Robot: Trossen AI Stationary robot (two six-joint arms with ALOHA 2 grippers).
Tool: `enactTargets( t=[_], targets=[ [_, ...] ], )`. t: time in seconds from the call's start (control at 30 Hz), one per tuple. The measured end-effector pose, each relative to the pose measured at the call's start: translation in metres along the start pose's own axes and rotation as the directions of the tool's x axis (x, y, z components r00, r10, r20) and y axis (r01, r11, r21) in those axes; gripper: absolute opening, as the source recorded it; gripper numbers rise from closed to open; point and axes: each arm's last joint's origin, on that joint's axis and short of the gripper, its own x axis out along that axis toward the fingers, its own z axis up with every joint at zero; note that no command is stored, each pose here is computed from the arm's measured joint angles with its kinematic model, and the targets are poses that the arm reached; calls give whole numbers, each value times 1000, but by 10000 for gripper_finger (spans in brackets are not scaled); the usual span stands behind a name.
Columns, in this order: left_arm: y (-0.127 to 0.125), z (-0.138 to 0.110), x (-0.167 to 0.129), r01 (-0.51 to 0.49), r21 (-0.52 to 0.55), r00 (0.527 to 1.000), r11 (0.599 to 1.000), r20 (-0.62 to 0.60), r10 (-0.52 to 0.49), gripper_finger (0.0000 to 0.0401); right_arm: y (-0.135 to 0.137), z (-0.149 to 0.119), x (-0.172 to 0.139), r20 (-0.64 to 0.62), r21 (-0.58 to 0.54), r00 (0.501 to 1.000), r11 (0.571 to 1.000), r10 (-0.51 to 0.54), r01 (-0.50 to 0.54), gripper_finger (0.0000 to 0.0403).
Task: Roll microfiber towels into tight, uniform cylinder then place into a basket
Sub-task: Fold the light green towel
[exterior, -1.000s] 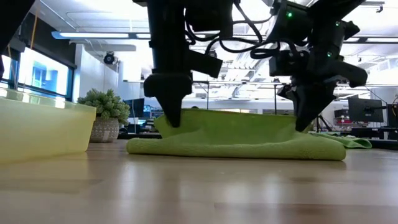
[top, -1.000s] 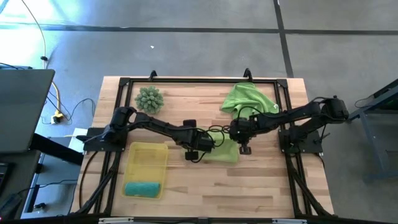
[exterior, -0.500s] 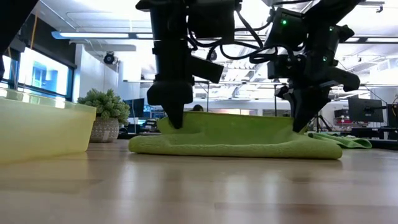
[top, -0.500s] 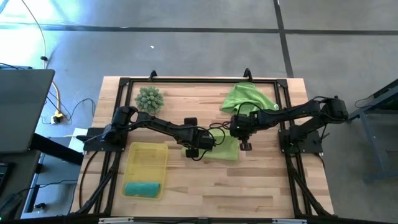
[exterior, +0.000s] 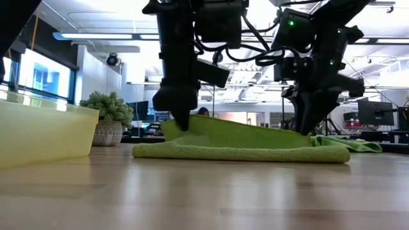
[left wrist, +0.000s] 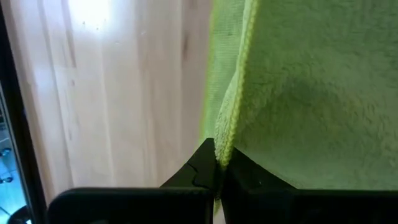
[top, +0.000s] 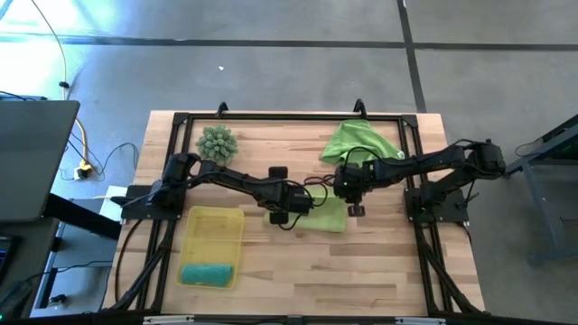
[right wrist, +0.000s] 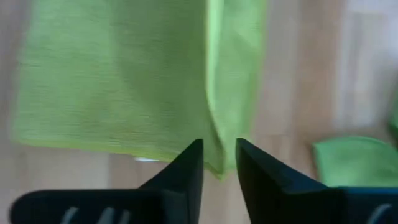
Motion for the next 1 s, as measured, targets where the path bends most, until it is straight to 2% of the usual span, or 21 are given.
enactTargets(
  t=[0.1,0.2,0.4,0.53,0.67,0.77,1.0],
  targets=[
    [3,2,2,-1,9,1000,1000,11,1,0,-3,-2,0,-26,1,995,996,-94,94,107],
    [6,4,3,-1,16,1000,1000,22,1,0,-4,-3,0,-44,12,990,991,-133,133,113],
    [10,5,6,27,13,999,1000,19,-27,0,1,-2,0,-33,72,996,994,-83,85,114],
    [12,5,8,58,-1,998,998,14,-58,0,7,3,3,50,78,998,996,-38,34,114],
    [12,5,7,47,0,999,999,15,-47,0,11,0,7,68,69,997,997,-34,29,114],
    [12,4,8,63,-1,998,998,13,-63,0,12,-5,13,81,117,996,993,-29,20,114],
    [11,4,7,89,-1,996,996,10,-89,0,13,-14,22,115,146,993,989,-32,15,114]
  ],
)
